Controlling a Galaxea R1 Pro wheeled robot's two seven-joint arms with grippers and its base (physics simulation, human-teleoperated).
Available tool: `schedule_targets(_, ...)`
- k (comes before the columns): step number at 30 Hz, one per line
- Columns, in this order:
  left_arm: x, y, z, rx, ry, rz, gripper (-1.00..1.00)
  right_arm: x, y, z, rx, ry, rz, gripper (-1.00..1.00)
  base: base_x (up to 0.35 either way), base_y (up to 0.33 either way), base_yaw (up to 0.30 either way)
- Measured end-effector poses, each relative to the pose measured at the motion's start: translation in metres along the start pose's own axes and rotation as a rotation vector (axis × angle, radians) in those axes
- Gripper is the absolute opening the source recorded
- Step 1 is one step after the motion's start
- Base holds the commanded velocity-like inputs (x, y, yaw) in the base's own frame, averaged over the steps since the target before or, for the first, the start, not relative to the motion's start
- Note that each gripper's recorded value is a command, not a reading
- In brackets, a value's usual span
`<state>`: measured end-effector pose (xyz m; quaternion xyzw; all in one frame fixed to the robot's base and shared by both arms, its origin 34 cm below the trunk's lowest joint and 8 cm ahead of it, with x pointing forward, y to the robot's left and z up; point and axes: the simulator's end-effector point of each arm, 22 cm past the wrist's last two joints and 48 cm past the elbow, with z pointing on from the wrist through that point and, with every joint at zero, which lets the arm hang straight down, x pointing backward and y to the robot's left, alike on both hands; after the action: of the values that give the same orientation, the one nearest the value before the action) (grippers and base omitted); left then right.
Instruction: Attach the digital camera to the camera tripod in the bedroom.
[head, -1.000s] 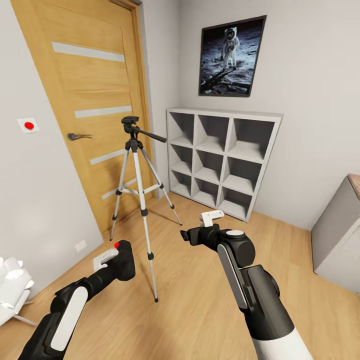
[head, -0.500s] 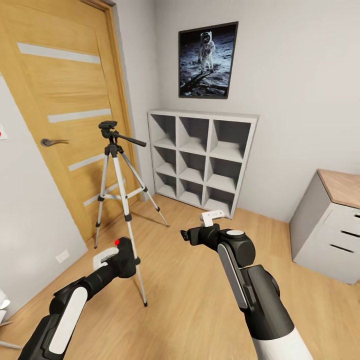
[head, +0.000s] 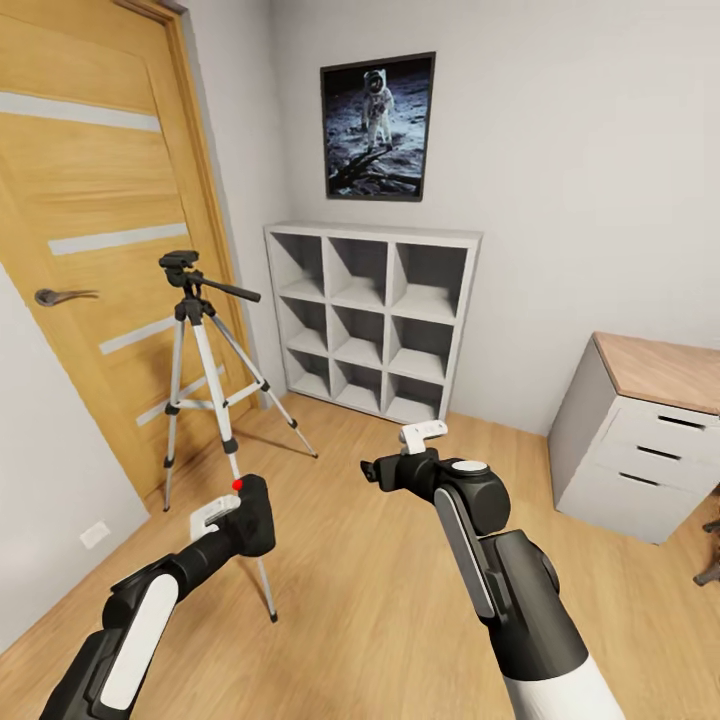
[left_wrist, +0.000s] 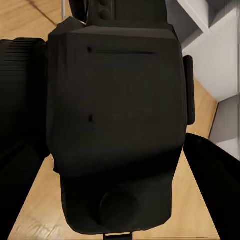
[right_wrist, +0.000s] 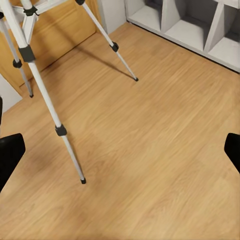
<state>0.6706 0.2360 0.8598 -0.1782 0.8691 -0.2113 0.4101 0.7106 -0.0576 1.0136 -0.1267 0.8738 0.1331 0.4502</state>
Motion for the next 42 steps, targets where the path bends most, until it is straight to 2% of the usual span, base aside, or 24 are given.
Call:
schedule_targets(34,-0.018,-0.024,-0.028,0.012,0.008,0.008,-1.0,-0.027,0.008,-0.027,-0.002,0.003,0.0,1.0,0.0,0.0,-0.006)
schedule_targets(42,-0.022,-0.029,-0.034,0.031,0.011,0.002,-1.0,-0.033,0.01,-0.033,-0.002,0.003,0.0,1.0,0.0,0.0,-0.109)
